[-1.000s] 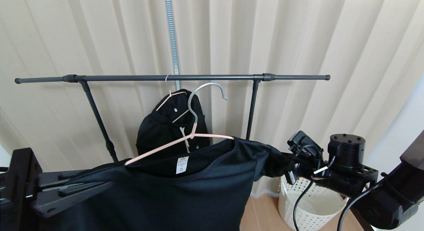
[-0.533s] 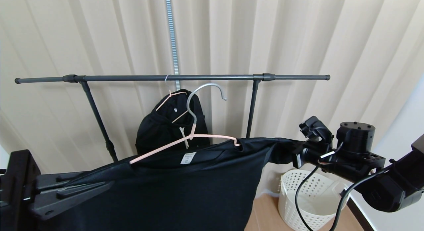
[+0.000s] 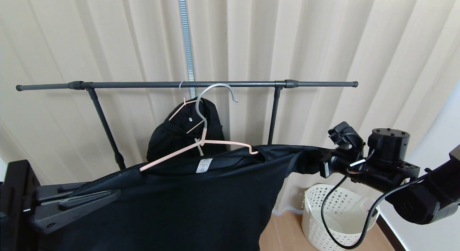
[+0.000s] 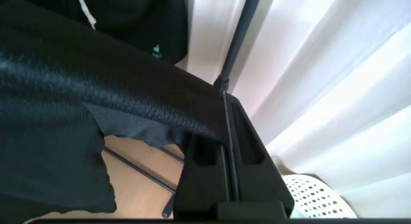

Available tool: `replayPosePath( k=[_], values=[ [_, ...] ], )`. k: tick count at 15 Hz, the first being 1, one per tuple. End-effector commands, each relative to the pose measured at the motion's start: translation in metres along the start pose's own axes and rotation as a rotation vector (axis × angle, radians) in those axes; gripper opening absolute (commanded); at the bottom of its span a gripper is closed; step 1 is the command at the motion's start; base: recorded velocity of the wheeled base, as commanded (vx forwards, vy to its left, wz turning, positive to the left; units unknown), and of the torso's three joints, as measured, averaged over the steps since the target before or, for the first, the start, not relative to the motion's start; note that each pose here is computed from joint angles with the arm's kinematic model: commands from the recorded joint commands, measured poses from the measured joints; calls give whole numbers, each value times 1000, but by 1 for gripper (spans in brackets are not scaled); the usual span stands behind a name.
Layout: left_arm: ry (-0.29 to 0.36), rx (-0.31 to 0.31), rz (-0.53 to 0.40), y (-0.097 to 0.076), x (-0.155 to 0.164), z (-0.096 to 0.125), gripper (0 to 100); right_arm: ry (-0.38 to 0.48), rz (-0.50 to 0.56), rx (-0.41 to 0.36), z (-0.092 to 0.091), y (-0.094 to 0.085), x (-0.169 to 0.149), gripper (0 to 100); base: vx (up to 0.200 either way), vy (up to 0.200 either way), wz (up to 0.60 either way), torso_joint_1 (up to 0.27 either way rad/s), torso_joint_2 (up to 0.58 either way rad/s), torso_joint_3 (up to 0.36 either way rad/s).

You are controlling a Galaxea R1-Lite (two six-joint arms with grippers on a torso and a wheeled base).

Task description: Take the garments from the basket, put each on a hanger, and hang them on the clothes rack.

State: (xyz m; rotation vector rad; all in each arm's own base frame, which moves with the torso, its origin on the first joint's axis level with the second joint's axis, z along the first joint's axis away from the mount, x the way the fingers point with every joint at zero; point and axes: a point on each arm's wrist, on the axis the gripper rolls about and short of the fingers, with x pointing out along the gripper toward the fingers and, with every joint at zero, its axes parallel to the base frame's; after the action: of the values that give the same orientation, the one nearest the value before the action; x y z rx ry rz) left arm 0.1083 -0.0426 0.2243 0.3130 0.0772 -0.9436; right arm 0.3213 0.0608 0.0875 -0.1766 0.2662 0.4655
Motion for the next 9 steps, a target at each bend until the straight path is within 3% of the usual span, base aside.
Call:
replayPosePath(
  k=[1, 5, 7, 9],
  values=[
    [1, -1, 11, 1, -1, 0, 0, 3, -2, 7, 2, -2, 1, 0, 0, 0, 0, 0, 0, 0],
    [7, -6, 10, 1, 0, -1, 0, 13, 16, 6, 0, 6, -8, 0, 0, 0, 0, 0, 0, 0],
    [9, -10, 9, 2, 1, -1, 0, 12, 80, -13, 3, 28, -14, 0, 0, 0, 0, 0, 0, 0],
    [9, -15, 13, 3, 1, -1, 0, 24, 100, -75, 0, 34, -25, 0, 0, 0, 0, 0, 0, 0]
  ],
)
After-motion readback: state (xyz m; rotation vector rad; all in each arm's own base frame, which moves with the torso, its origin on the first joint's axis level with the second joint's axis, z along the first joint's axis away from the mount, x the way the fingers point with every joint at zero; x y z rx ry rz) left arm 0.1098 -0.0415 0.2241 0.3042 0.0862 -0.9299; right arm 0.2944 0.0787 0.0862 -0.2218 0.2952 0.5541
